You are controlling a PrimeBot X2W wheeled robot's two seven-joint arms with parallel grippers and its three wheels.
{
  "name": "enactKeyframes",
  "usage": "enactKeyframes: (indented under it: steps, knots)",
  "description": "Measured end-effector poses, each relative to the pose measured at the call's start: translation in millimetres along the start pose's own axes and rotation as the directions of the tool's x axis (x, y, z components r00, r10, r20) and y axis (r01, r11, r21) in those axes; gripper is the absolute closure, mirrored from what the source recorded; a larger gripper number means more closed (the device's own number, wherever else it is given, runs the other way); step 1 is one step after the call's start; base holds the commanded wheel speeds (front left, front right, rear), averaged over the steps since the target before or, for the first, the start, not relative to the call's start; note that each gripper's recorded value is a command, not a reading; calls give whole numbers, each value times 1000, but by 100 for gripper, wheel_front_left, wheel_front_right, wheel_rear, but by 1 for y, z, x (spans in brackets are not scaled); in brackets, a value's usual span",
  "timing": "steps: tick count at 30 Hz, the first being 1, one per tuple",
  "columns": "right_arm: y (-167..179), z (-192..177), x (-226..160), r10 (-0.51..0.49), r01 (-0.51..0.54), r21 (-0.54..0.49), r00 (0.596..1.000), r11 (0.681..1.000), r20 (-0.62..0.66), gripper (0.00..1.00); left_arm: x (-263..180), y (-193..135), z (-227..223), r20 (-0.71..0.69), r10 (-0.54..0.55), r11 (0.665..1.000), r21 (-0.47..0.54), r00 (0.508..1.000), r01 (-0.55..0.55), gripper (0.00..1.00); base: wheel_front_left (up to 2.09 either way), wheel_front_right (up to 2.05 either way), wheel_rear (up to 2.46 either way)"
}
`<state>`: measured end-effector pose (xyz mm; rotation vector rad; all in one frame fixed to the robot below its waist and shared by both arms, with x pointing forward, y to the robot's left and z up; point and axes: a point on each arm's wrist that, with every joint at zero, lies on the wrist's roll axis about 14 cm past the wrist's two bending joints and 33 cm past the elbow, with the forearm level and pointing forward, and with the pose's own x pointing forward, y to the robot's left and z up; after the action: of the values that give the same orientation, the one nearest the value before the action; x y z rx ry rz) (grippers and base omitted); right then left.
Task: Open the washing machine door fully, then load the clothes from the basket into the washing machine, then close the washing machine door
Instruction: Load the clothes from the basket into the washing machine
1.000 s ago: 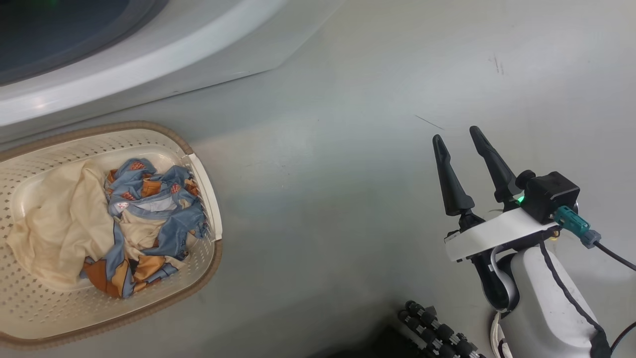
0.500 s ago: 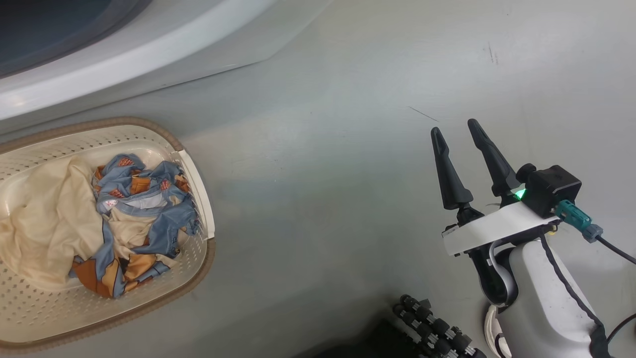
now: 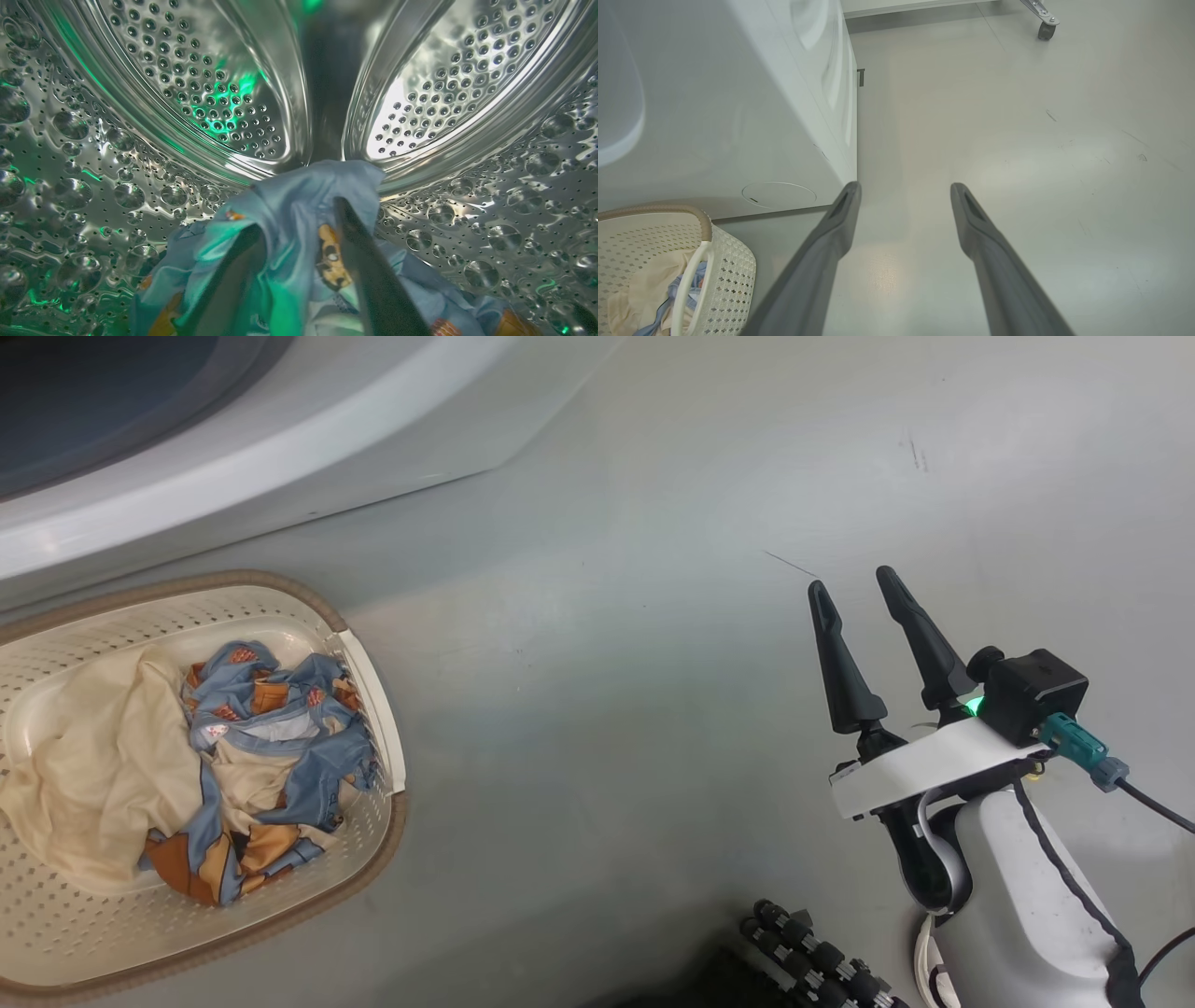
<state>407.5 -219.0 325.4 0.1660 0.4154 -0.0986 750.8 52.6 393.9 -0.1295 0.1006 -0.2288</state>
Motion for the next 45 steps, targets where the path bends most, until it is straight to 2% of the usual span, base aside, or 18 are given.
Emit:
enactKeyframes:
  steps: [14, 27, 38, 45]
  knots:
    - [1, 17, -3, 1, -2, 10, 999, 1000, 48, 0, -13, -11, 13, -30, 7, 1000, 23, 1000, -7, 0, 0, 0, 0]
    - [5, 39, -6, 12, -15, 23, 994, 1000, 111, 0, -40, -34, 20, -48, -6, 1000, 17, 999, 7, 0, 0, 0, 0]
    - [14, 50, -9, 36, -41, 31, 989, 999, 145, 0, -65, -33, 22, -65, 11, 1000, -2, 998, -11, 0, 0, 0, 0]
    - [21, 61, -10, 52, -59, 35, 983, 998, 177, 0, -88, -48, 21, -81, -21, 1000, -4, 996, 20, 0, 0, 0, 0]
